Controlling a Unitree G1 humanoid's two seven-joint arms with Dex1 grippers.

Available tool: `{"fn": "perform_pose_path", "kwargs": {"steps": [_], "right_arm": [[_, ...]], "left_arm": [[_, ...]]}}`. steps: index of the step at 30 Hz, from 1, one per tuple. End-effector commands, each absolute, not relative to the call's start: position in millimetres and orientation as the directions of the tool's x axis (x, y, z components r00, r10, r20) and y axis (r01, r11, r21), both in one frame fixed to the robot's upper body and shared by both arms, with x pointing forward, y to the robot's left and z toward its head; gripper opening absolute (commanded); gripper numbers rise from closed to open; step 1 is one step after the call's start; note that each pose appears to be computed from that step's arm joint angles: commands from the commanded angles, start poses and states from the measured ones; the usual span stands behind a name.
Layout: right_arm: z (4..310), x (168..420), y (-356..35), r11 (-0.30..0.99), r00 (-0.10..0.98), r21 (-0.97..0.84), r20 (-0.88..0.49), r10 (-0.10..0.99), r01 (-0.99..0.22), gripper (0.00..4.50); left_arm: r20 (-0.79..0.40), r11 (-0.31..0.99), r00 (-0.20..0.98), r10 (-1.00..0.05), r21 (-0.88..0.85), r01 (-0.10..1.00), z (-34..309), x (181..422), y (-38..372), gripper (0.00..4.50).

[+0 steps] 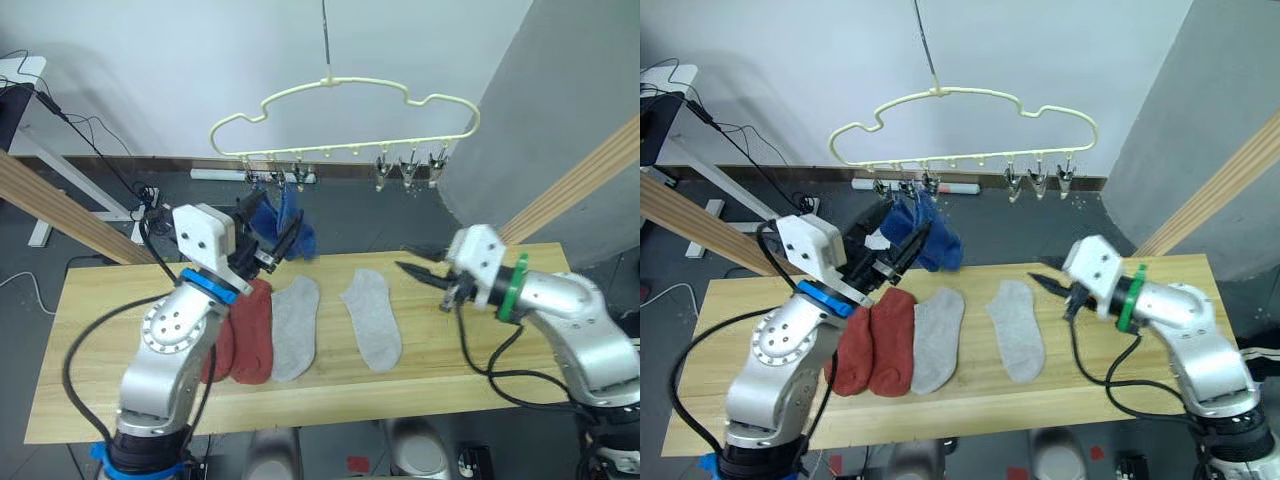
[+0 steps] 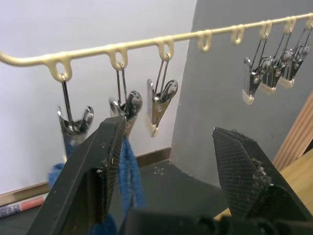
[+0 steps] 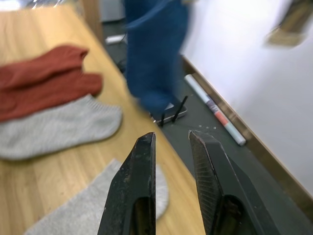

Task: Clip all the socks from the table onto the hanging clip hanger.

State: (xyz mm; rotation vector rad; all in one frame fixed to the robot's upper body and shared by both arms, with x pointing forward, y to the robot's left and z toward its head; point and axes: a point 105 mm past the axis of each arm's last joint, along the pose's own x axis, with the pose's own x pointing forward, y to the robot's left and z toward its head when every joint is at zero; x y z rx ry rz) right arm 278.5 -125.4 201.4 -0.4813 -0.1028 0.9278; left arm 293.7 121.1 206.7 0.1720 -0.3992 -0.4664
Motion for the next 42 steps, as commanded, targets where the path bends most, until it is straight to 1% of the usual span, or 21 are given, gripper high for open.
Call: {"fn": "perform_pose_path", "kwargs": {"steps": [1, 11, 12, 14, 21, 30, 35, 40, 42], "right_arm": [[214, 265, -122, 0.496, 0.585, -0.433, -0.095, 0.805, -0.753, 1.09], [211, 259, -127, 0.541, 0.63, -0.413, -0.109, 0.769, -0.732, 1.09], [211, 259, -127, 0.542, 0.63, -0.413, -0.11, 0.768, -0.732, 1.12], [211, 260, -127, 0.545, 0.634, -0.412, -0.111, 0.765, -0.73, 1.12], [213, 260, -128, 0.547, 0.637, -0.415, -0.11, 0.763, -0.727, 1.12], [218, 261, -129, 0.549, 0.64, -0.42, -0.105, 0.761, -0.722, 1.12], [220, 262, -128, 0.55, 0.64, -0.423, -0.1, 0.762, -0.721, 1.12], [224, 260, -124, 0.539, 0.621, -0.415, -0.086, 0.779, -0.734, 1.12], [229, 257, -118, 0.519, 0.587, -0.394, -0.069, 0.806, -0.759, 1.12]], "left_arm": [[0.38, 0.903, 0.825, -0.418, 0.268, 0.334, 209, 292, 120, 3.11], [0.422, 0.925, 0.824, -0.378, 0.219, 0.312, 205, 299, 108, 3.11], [0.425, 0.926, 0.824, -0.375, 0.218, 0.309, 205, 299, 107, 2.75], [0.428, 0.931, 0.828, -0.361, 0.209, 0.298, 205, 301, 107, 2.29], [0.433, 0.94, 0.835, -0.34, 0.19, 0.284, 205, 305, 105, 2.29], [0.448, 0.952, 0.84, -0.306, 0.161, 0.26, 211, 323, 100, 2.29], [0.459, 0.952, 0.834, -0.306, 0.159, 0.262, 214, 326, 97, 2.29], [0.48, 0.959, 0.83, -0.283, 0.153, 0.239, 222, 333, 101, 2.29], [0.49, 0.961, 0.827, -0.276, 0.15, 0.231, 227, 333, 100, 2.29]]}}
